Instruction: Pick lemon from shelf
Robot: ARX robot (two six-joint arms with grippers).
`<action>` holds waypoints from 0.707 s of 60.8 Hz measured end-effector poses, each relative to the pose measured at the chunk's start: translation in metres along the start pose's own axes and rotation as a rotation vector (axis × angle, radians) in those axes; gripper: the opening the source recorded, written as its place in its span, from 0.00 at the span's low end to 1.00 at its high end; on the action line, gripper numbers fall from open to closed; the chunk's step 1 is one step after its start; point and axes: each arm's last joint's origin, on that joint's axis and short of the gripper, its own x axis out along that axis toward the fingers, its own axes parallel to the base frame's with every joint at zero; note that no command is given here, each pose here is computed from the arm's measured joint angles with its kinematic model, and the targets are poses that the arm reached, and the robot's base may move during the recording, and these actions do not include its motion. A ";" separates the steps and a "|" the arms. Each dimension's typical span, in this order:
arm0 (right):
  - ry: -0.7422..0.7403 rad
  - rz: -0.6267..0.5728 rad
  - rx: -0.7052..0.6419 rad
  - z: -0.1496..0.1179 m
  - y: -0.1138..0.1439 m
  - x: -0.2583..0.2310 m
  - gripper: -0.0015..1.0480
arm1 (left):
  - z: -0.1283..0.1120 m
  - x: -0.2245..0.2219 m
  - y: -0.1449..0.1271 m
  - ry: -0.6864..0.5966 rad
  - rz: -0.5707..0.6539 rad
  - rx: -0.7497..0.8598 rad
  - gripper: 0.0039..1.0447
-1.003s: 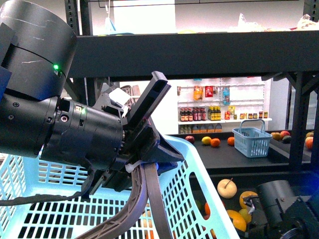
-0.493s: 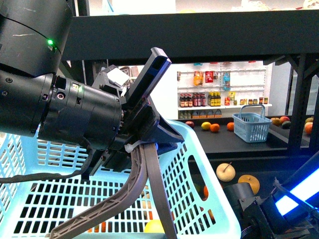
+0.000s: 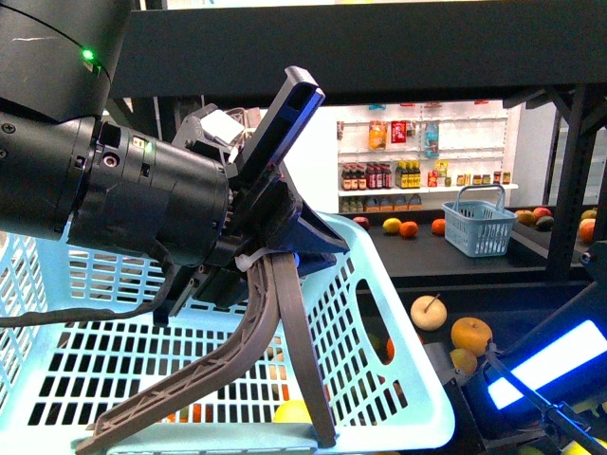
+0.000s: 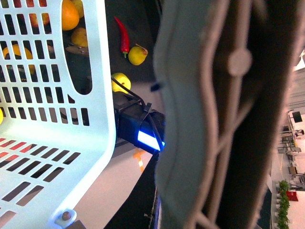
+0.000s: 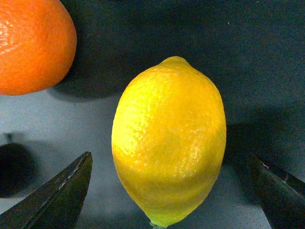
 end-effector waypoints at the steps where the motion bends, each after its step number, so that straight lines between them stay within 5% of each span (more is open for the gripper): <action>1: 0.001 -0.002 -0.001 0.000 0.000 0.001 0.93 | 0.000 0.000 0.000 0.000 0.000 0.000 0.11; 20: 0.018 -0.020 -0.041 -0.008 0.005 0.011 0.92 | 0.000 0.000 0.000 0.000 0.000 0.000 0.11; 35: 0.011 -0.027 -0.079 -0.013 0.009 0.012 0.58 | 0.000 0.000 0.000 0.000 0.000 0.000 0.11; 43: 0.008 -0.037 -0.096 -0.015 0.005 0.012 0.52 | 0.000 0.000 0.000 0.000 0.000 0.000 0.11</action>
